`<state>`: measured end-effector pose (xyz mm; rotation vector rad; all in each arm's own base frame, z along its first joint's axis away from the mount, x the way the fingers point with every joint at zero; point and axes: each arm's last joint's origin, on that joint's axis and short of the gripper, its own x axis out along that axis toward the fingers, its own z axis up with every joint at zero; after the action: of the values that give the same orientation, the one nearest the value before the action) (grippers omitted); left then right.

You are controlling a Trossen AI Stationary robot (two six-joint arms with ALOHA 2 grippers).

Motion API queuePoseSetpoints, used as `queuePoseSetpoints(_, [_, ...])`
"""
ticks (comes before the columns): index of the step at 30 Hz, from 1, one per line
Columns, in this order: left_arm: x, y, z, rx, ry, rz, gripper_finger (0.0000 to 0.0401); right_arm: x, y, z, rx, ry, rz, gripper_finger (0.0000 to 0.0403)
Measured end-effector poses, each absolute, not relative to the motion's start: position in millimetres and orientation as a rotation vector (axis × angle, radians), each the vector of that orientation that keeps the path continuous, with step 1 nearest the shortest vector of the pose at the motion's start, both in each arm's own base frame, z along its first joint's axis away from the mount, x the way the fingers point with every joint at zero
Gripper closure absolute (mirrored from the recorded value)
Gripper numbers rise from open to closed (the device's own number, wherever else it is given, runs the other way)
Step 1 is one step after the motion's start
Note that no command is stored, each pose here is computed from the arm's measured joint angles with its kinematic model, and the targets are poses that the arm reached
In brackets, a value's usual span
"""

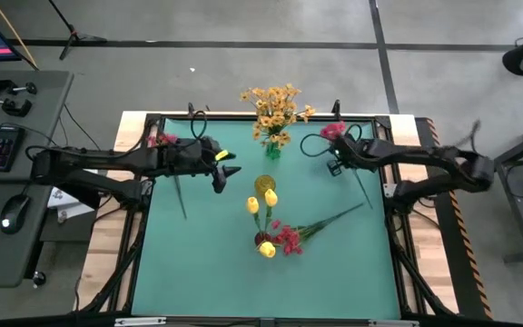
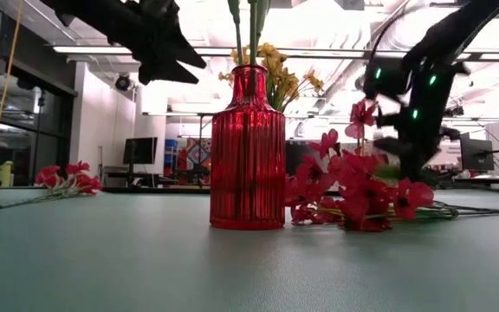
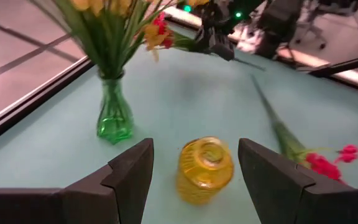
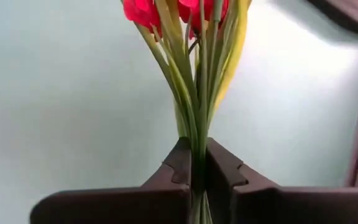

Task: Sort flowers into vase by color
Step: Put the right red flowers into the yellow vase

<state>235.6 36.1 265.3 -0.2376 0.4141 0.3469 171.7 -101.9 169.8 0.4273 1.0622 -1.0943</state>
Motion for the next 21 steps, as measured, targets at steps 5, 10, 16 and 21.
queuePoseSetpoints(5, [233.4,27.0,272.6,-0.21,0.376,0.3,0.0178,172.7,-66.2,208.2,0.384,0.801,-0.947,0.0399])
queuePoseSetpoints(10, [234.9,18.6,275.7,-0.16,0.356,0.253,0.0178,181.6,-31.4,251.5,0.275,0.435,-0.682,0.0398])
queuePoseSetpoints(16, [236.4,12.1,278.3,-0.143,0.331,0.22,0.0178,203.3,6.3,261.4,0.101,0.065,-0.34,0.04])
queuePoseSetpoints(21, [235.9,7.7,279.1,-0.109,0.331,0.199,0.0178,216.5,23.7,247.5,0.038,-0.145,-0.152,0.04])
